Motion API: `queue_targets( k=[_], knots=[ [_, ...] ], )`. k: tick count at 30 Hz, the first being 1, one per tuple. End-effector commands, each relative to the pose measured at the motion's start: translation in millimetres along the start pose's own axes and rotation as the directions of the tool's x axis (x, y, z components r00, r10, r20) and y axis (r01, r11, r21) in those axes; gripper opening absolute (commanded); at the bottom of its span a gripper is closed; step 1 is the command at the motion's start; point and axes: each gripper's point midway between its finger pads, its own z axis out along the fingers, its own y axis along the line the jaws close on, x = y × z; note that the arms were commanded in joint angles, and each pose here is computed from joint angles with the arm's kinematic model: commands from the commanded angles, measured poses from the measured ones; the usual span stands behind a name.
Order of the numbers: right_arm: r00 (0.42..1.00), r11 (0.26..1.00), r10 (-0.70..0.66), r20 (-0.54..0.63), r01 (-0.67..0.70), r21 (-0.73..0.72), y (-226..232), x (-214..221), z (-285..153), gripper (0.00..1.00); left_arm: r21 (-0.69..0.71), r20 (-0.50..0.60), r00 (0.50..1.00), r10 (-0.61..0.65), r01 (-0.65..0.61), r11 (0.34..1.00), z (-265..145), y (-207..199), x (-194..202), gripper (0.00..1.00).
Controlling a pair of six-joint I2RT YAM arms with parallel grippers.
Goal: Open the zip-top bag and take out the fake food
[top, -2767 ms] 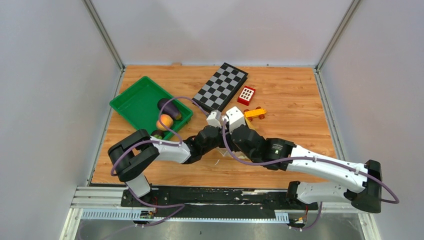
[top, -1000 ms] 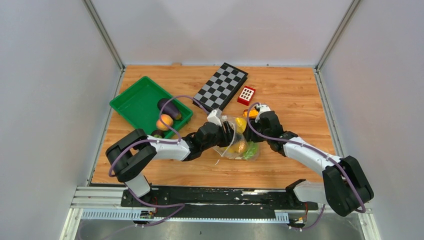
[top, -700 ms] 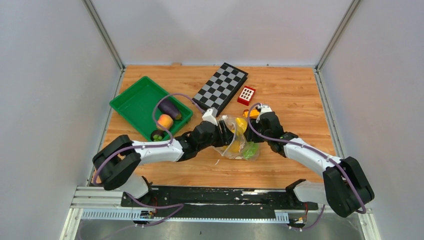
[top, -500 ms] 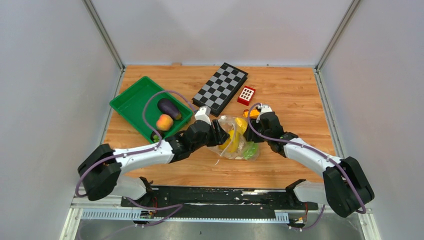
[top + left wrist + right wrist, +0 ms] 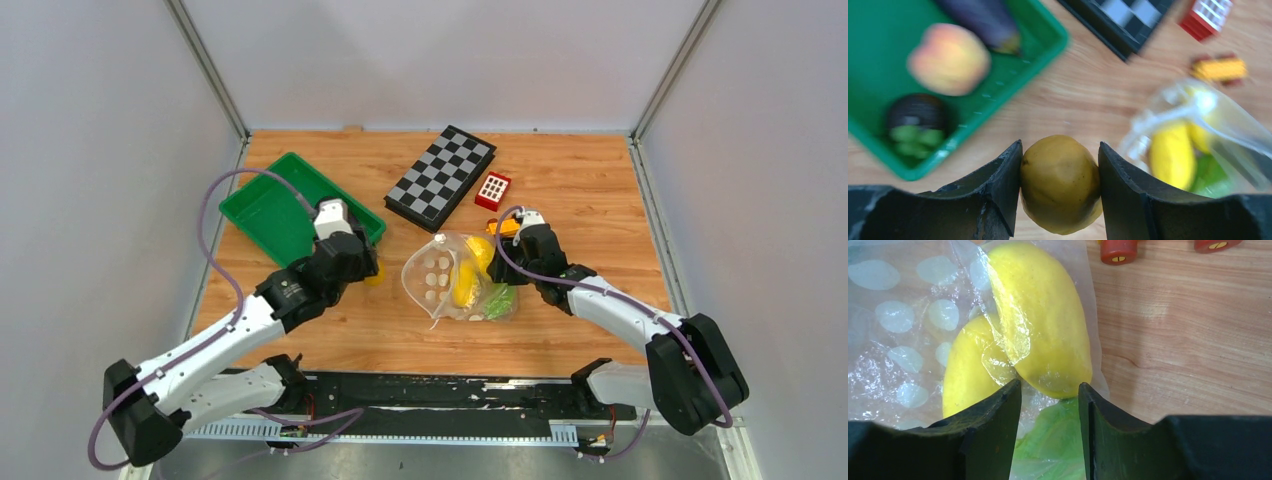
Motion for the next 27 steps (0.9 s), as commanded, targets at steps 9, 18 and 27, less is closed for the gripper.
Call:
queue_targets(
  k=[9,18,27],
  knots=[
    [0.998,1.0,0.014,0.064,-0.013,-0.014,4.5,-14.3,-3.1,0.47,-0.48,0.218,0.975,-0.052,0.154,0.864,8.6,163.0,-76.8,0.22],
    [0.998,1.0,0.015,0.069,-0.013,-0.02,5.6,-15.1,-3.4,0.48,-0.655,0.141,0.986,-0.093,0.163,0.738,60.1,233.0,-84.6,0.26],
    [0.998,1.0,0.012,0.07,-0.011,-0.017,4.9,-15.0,-4.1,0.48,-0.674,-0.123,0.984,-0.132,0.015,0.739,116.7,249.5,-45.0,0.55]
  ],
)
